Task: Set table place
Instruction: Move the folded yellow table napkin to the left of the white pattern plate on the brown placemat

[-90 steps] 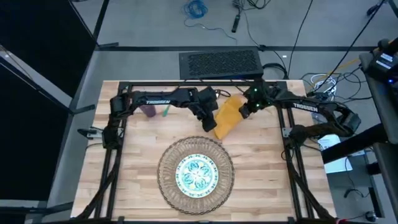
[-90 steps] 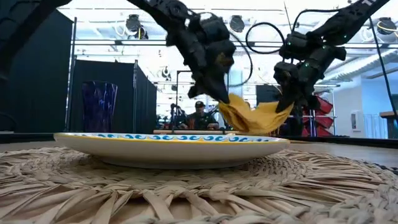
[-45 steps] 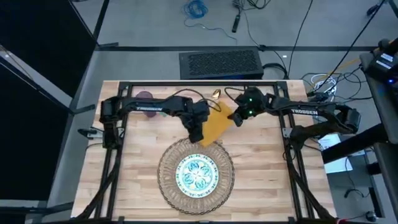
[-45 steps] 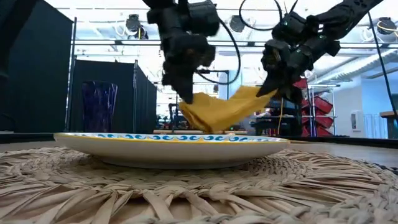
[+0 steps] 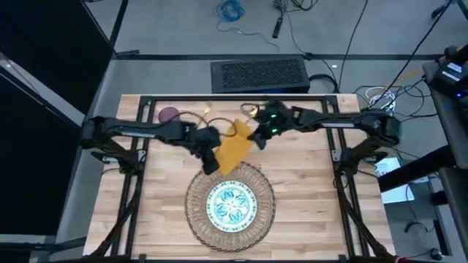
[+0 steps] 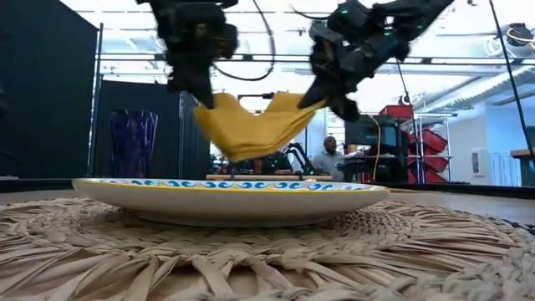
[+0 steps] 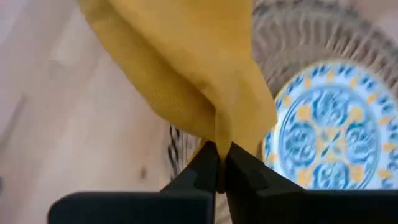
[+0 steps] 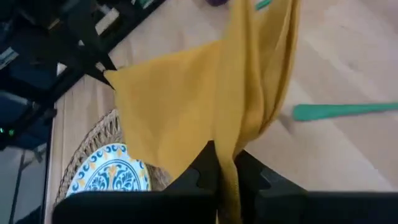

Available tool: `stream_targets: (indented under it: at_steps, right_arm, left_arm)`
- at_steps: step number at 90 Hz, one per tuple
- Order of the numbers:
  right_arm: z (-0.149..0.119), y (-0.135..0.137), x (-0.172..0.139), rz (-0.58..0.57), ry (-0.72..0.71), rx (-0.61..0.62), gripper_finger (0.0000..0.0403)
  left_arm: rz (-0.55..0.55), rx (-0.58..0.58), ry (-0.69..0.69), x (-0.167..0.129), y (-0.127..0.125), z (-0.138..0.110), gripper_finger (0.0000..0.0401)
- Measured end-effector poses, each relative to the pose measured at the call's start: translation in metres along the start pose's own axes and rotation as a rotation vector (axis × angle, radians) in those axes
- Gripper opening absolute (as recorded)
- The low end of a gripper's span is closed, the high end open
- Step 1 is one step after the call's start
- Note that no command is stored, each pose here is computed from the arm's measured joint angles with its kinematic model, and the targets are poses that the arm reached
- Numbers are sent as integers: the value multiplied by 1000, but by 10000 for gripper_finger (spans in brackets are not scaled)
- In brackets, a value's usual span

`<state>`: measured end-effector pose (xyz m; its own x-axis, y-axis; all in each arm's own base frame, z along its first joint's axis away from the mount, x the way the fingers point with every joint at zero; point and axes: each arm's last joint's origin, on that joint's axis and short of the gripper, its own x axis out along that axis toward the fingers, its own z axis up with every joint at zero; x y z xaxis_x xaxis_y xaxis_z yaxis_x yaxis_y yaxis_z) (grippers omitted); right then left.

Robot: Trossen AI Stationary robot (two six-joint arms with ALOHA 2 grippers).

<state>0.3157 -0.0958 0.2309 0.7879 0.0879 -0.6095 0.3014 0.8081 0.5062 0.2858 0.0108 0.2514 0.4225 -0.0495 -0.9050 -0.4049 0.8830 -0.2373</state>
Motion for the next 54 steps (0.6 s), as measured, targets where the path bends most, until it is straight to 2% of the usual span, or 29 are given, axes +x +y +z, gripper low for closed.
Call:
stream_targets:
  at_steps: [18, 34, 54]
  right_arm:
    - [18, 19, 40, 23, 74, -61, 0]
    - [36, 39, 67, 53, 91, -115, 0]
    - [41, 58, 95, 85, 109, -160, 0]
  left_arm:
    - [-9, -64, -9, -8, -8, -43, 0]
    - [-57, -119, -71, -28, -22, -68, 0]
    - [-8, -161, -42, -32, -38, -98, 0]
